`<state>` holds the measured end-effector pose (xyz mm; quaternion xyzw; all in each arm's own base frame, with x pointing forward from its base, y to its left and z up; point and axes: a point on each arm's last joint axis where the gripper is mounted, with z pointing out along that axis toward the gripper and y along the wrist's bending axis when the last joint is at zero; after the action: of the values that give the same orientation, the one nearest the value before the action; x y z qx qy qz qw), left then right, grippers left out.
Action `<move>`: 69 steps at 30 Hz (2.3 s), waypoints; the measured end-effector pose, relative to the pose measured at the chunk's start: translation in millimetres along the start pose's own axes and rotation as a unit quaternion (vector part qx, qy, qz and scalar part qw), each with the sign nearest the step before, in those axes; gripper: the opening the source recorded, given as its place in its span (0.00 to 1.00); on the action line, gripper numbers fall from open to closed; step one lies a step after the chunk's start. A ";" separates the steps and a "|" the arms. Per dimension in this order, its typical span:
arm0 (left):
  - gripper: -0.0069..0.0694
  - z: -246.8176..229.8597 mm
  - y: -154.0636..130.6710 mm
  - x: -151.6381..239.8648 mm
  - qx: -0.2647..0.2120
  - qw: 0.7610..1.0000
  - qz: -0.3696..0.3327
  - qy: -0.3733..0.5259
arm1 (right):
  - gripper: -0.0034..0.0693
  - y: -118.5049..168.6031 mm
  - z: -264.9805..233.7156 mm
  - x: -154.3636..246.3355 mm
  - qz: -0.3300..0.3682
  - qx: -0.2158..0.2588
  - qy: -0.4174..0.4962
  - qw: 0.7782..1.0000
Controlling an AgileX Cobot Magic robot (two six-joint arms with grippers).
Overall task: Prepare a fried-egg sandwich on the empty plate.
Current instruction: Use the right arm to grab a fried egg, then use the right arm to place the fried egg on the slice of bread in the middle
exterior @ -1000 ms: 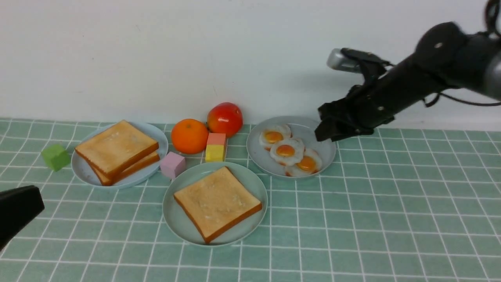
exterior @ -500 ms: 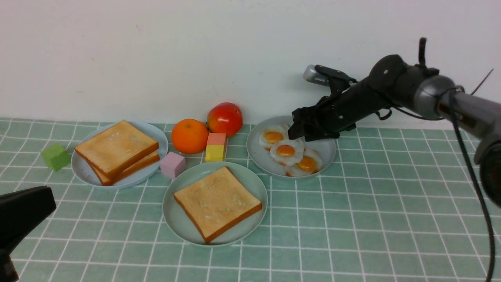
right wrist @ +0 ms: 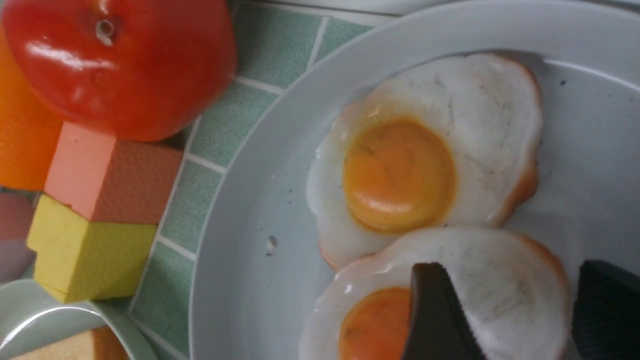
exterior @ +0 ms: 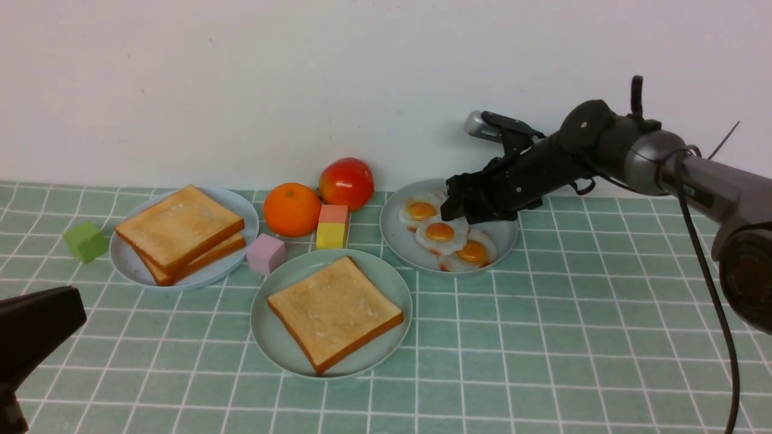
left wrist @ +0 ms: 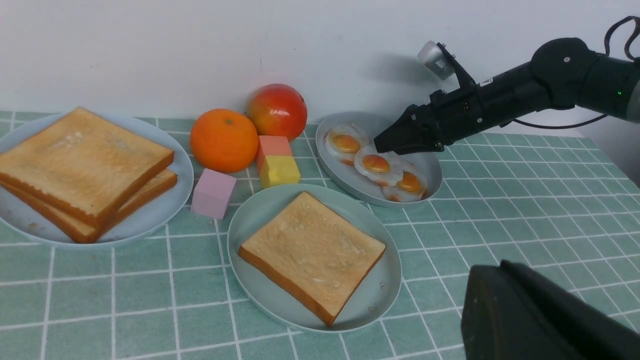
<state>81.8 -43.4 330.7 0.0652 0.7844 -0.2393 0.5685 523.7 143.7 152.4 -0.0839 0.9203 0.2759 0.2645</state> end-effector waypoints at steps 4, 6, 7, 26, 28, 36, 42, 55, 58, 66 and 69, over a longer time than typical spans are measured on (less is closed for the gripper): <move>0.07 0.0 0.0 0.0 0.000 1.000 0.000 0.000 | 0.58 -0.2 0.5 0.3 0.001 -0.001 0.000 1.000; 0.07 0.0 -0.1 0.0 0.000 1.000 -0.001 0.000 | 0.58 -2.0 3.8 2.0 0.004 -0.001 0.002 1.000; 0.07 0.0 -0.1 0.1 0.001 1.000 -0.002 0.001 | 0.57 -1.9 4.1 1.7 0.006 -0.003 0.001 1.000; 0.07 0.0 2.2 1.8 -0.012 1.000 0.007 0.010 | 0.11 3.7 -4.3 -4.8 0.023 -0.011 -0.010 1.000; 0.07 -0.1 4.0 2.6 -0.022 1.000 0.017 0.015 | 0.11 11.0 -14.1 -8.3 0.018 -0.019 -0.007 1.000; 0.08 -0.6 9.2 4.6 -0.050 0.998 0.042 0.027 | 0.11 62.4 -88.8 -26.7 -0.056 -0.066 0.008 0.996; 0.08 -0.6 10.0 4.2 -0.054 0.997 0.050 0.026 | 0.11 104.2 -127.7 -20.2 -0.089 -0.122 0.059 0.987; 0.09 -0.7 10.1 4.1 -0.054 0.997 0.051 0.025 | 0.11 164.4 -43.7 51.2 -0.058 -0.178 0.092 0.978; 0.10 -0.7 10.1 4.1 -0.054 0.997 0.051 0.025 | 0.11 160.5 -33.1 53.3 -0.047 -0.169 0.082 0.981; 0.10 -0.7 10.2 4.0 -0.055 0.997 0.052 0.025 | 0.11 143.6 -3.5 59.5 -0.014 -0.147 0.070 0.986; 0.10 -0.7 10.2 4.0 -0.055 0.997 0.052 0.025 | 0.12 136.3 7.5 62.2 0.012 -0.133 0.067 0.989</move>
<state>83.7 -34.9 324.1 0.0807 0.8058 -0.1644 0.5632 433.4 261.0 177.1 -0.1254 0.8918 0.3932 0.1852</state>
